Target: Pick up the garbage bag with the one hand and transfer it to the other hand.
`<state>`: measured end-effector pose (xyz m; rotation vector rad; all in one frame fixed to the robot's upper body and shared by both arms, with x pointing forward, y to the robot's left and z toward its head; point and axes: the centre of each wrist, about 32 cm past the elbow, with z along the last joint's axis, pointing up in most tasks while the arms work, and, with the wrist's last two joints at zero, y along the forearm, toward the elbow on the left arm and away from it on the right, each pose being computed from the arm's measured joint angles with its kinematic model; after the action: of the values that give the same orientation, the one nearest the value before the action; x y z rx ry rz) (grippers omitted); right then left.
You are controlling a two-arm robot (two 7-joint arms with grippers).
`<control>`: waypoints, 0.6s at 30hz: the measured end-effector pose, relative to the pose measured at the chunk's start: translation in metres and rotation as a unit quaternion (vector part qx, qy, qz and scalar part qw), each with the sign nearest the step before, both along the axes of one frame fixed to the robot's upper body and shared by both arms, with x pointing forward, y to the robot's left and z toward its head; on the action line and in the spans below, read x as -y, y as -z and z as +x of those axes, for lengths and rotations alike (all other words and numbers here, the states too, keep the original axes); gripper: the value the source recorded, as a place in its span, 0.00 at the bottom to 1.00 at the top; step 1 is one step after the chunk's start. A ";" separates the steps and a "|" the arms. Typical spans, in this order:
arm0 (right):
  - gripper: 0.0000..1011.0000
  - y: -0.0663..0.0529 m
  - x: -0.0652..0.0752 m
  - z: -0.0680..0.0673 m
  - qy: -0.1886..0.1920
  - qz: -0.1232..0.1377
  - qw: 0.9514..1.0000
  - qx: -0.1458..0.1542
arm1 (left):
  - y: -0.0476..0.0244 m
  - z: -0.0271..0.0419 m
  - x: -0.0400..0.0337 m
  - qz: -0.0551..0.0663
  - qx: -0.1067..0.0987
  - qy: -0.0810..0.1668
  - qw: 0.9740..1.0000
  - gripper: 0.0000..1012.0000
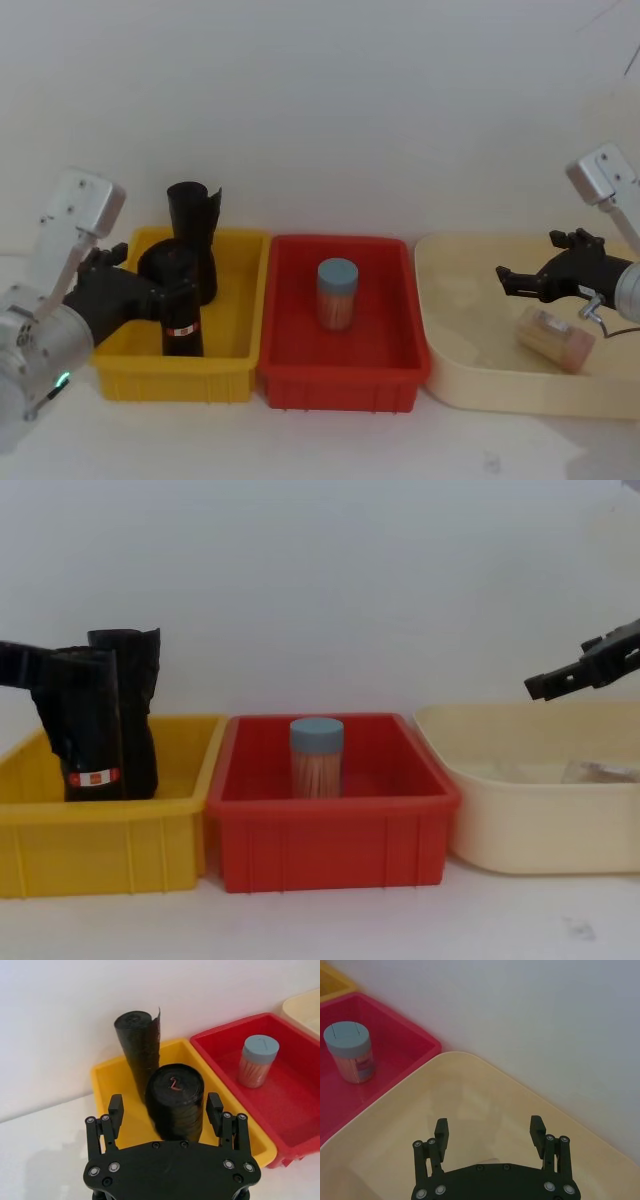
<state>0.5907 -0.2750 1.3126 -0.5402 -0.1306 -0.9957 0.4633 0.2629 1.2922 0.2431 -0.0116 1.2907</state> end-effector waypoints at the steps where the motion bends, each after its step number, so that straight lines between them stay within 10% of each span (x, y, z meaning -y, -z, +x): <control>1: 0.99 0.000 0.000 0.000 0.000 0.000 1.000 0.000 | -0.0003 0.0019 0.0002 -0.005 -0.002 0.002 1.000 0.99; 8: 0.99 0.000 0.000 0.000 0.000 0.000 1.000 0.000 | -0.0018 0.0164 0.0026 -0.035 -0.027 0.013 0.999 0.99; 18: 0.99 0.000 0.000 0.000 0.000 0.000 1.000 0.000 | -0.0026 0.0285 0.0064 -0.047 -0.053 0.022 0.997 0.97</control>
<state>0.5907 -0.2750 1.3126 -0.5402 -0.1306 -0.9958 0.4918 0.2564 1.2947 0.2292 0.1338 1.2306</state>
